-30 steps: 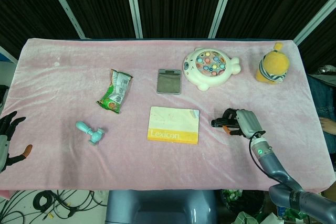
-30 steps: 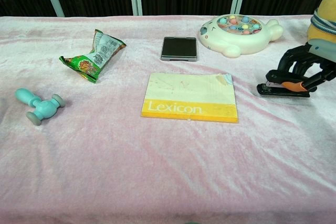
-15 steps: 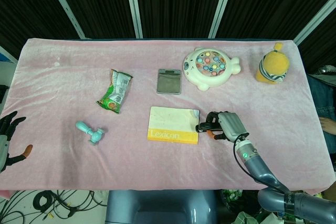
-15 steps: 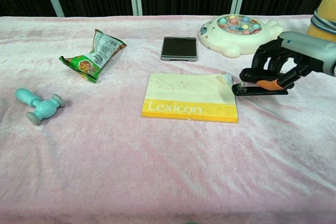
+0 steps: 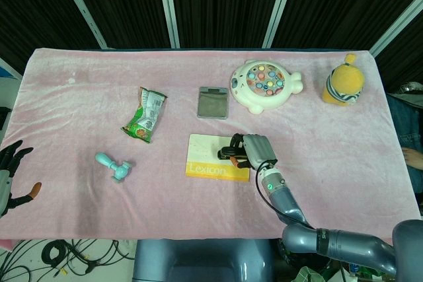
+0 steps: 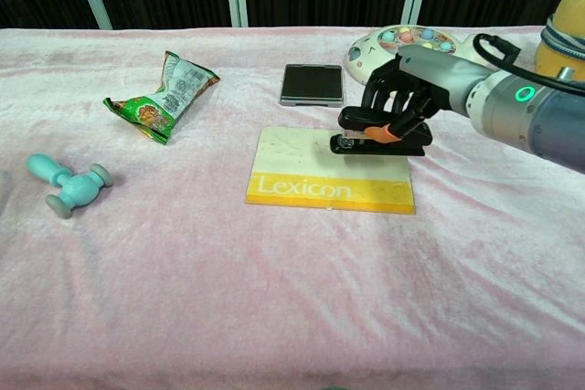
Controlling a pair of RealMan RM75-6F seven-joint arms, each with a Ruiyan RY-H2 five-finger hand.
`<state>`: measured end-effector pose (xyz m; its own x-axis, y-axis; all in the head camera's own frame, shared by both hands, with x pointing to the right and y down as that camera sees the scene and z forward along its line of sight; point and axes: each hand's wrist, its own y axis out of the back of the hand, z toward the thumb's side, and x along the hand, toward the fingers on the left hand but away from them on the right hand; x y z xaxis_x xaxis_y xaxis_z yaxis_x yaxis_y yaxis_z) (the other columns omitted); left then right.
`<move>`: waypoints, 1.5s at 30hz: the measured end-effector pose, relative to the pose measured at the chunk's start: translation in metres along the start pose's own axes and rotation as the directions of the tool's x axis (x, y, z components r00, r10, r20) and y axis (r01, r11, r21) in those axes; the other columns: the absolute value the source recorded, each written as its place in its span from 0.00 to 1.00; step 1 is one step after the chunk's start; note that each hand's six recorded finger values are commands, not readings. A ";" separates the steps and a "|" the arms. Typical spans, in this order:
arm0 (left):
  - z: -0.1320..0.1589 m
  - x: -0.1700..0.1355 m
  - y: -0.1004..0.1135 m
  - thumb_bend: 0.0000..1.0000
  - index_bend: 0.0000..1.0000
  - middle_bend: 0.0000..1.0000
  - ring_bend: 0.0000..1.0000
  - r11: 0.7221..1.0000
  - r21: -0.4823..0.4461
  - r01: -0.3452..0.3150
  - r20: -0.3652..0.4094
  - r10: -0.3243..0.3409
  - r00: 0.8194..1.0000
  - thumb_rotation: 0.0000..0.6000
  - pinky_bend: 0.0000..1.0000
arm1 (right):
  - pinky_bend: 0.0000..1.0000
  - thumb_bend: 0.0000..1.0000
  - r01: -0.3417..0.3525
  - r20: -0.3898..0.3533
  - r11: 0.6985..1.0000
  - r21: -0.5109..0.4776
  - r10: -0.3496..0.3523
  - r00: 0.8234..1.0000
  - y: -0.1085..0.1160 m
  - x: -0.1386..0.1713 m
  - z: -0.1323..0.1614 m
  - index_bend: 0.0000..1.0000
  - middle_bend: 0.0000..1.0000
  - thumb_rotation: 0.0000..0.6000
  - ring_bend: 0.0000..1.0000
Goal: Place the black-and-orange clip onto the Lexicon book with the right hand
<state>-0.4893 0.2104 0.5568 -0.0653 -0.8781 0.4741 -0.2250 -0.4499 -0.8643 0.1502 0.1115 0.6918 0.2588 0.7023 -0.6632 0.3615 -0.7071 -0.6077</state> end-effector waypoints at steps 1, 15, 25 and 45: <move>0.000 0.000 0.000 0.31 0.16 0.03 0.00 1.000 0.000 0.000 0.000 0.000 1.000 1.00 0.14 | 0.40 0.34 0.000 0.004 1.000 -0.010 0.000 1.000 -0.001 -0.002 0.002 0.55 0.47 1.00 0.47; 0.000 0.000 0.000 0.31 0.16 0.03 0.00 1.000 -0.002 0.000 -0.001 0.000 1.000 1.00 0.14 | 0.40 0.34 0.021 0.022 0.999 -0.044 -0.020 1.000 -0.021 -0.024 0.018 0.55 0.47 1.00 0.47; -0.001 0.000 0.000 0.31 0.16 0.03 0.00 1.000 -0.003 0.002 -0.001 -0.002 1.000 1.00 0.14 | 0.40 0.33 0.023 0.009 0.999 -0.029 -0.023 1.000 -0.033 -0.029 0.024 0.55 0.45 1.00 0.46; -0.002 0.000 0.001 0.31 0.16 0.03 0.00 1.000 -0.002 0.001 -0.008 -0.001 1.000 1.00 0.14 | 0.19 0.24 0.011 0.034 1.000 0.022 -0.012 0.999 -0.043 -0.028 0.020 0.22 0.11 1.00 0.15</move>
<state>-0.4912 0.2098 0.5559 -0.0728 -0.8764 0.4760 -0.2272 -0.4502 -0.8636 0.1095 0.1210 0.7280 0.2238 0.7073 -0.6705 0.3441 -0.7010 -0.6247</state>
